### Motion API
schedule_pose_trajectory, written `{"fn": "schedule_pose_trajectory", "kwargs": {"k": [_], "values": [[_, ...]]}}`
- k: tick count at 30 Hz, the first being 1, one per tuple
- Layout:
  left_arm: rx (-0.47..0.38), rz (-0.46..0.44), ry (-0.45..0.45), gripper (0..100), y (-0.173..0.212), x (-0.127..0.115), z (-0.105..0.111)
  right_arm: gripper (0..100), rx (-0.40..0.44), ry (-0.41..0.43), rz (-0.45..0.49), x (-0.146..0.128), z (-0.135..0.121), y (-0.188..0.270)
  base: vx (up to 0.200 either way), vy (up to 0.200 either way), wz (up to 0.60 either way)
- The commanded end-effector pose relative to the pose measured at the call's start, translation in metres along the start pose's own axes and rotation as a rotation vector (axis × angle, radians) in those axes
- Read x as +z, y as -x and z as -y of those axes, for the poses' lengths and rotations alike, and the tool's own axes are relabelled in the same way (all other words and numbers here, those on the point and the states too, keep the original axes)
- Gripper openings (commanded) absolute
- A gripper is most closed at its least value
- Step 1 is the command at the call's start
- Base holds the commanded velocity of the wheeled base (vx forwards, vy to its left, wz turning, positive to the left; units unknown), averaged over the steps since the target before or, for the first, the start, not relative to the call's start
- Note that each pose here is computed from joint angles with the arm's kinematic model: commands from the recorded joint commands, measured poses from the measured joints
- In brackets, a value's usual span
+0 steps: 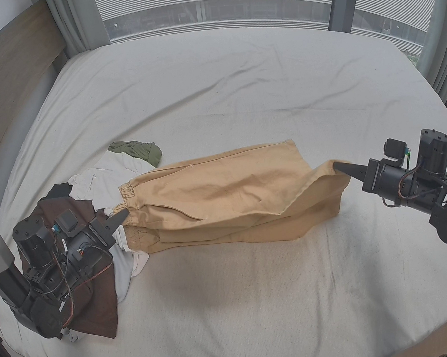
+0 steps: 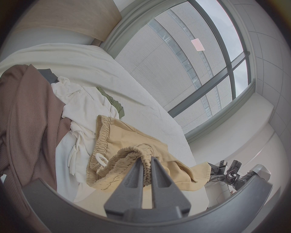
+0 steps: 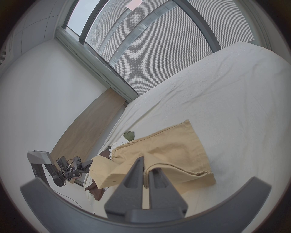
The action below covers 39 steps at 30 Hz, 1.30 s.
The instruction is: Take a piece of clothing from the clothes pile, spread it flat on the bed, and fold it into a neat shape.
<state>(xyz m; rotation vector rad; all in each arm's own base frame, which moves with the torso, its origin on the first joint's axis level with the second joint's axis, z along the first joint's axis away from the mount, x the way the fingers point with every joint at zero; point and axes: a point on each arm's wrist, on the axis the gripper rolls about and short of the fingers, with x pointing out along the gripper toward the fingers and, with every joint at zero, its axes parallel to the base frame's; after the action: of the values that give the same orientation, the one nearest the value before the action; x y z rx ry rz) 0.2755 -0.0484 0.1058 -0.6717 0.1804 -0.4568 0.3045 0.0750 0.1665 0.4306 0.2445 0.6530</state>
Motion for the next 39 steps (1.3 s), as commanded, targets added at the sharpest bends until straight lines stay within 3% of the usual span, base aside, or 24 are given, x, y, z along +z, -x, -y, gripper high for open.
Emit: {"fn": "schedule_pose_trajectory", "kwargs": {"k": [1, 22, 32, 39], "values": [[0.005, 0.018, 0.0, 0, -0.004, 0.003, -0.001, 0, 0.0, -0.002, -0.002, 0.005, 0.006, -0.014, 0.0, 0.0, 0.0], [0.074, 0.059, 0.027, 0, -0.023, -0.001, -0.015, 0, -0.004, -0.006, 0.03, 0.042, 0.025, -0.063, 0.0, 0.0, 0.0], [0.104, 0.095, 0.028, 0, -0.033, 0.0, -0.021, 0, -0.021, -0.016, 0.018, 0.039, 0.046, -0.087, 0.0, 0.0, 0.0], [0.113, 0.097, 0.081, 0, -0.041, -0.005, -0.025, 0, -0.021, -0.014, 0.02, 0.036, 0.055, -0.1, 0.0, 0.0, 0.0]]}}
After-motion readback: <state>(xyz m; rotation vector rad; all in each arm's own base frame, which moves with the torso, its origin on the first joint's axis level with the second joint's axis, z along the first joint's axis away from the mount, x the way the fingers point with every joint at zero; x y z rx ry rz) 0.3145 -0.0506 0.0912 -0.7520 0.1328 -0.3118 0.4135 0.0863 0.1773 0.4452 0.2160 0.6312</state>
